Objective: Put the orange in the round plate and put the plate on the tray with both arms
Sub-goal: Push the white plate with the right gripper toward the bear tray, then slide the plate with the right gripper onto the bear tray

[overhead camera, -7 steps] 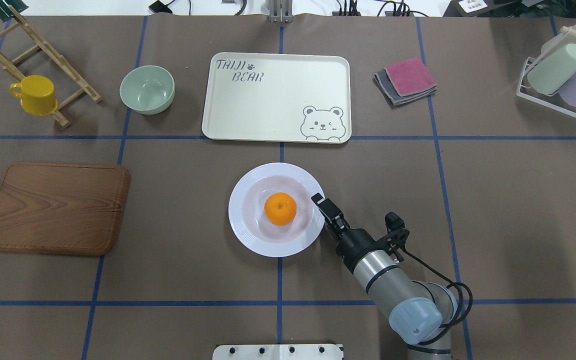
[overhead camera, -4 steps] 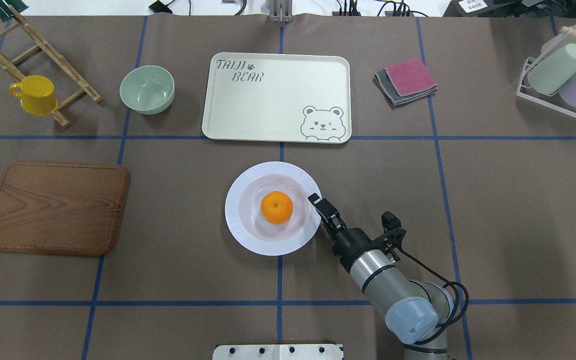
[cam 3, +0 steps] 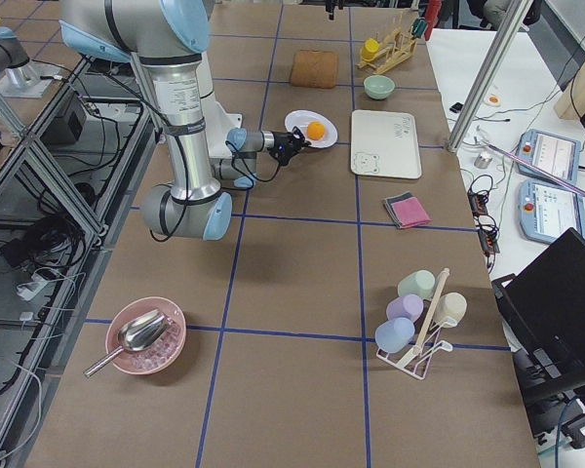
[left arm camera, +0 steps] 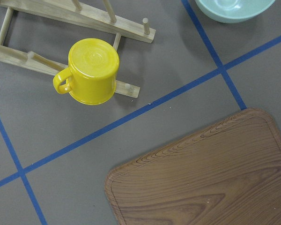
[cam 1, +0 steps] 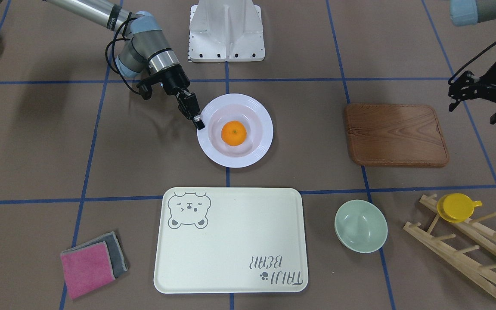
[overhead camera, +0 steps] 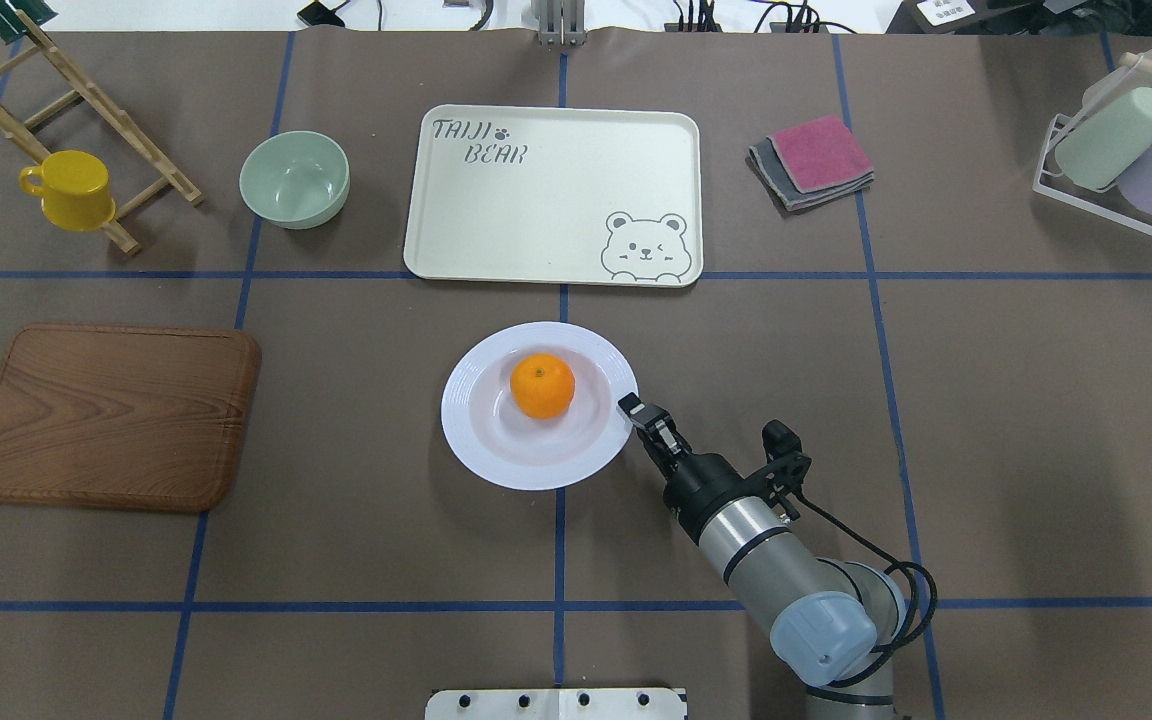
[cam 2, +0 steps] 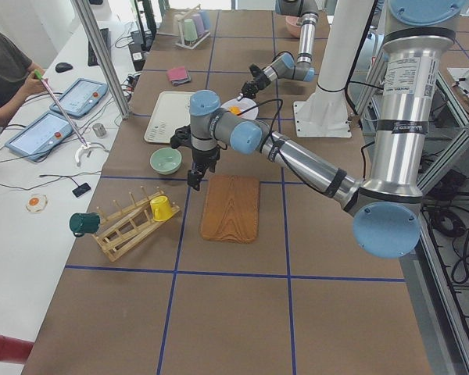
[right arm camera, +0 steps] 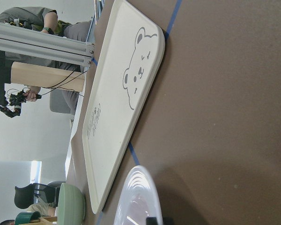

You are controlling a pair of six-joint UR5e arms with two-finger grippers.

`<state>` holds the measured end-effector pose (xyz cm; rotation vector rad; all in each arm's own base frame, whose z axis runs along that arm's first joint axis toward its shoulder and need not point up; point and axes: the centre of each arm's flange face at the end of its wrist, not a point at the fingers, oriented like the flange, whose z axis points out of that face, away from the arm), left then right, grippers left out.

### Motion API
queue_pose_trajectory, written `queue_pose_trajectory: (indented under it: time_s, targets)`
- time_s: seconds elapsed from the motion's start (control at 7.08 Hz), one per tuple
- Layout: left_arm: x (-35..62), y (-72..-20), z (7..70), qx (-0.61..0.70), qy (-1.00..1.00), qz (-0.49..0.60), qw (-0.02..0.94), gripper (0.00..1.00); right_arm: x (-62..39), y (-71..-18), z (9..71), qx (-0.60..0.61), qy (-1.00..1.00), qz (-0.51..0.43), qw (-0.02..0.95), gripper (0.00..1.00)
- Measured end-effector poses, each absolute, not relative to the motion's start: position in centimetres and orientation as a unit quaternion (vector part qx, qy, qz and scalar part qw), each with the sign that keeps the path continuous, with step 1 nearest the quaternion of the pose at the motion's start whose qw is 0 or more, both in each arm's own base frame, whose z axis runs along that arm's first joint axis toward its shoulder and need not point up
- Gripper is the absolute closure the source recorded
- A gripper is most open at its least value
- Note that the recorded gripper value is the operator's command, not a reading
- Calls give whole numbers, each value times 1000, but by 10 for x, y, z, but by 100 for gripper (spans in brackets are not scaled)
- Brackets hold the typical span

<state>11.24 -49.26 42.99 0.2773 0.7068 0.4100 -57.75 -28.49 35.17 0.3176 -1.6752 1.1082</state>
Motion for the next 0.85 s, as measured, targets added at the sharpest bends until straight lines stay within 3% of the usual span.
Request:
queue_pose_trajectory:
  time_s: [0.28,0.85]
  targets:
    - [112,-493,430,134,343,199,908,1,-572,-301,334,133,-709,475,504,100]
    - [107,-485,422,137,358,196,902,1,-546,-408,323,170,-695,537,447,100]
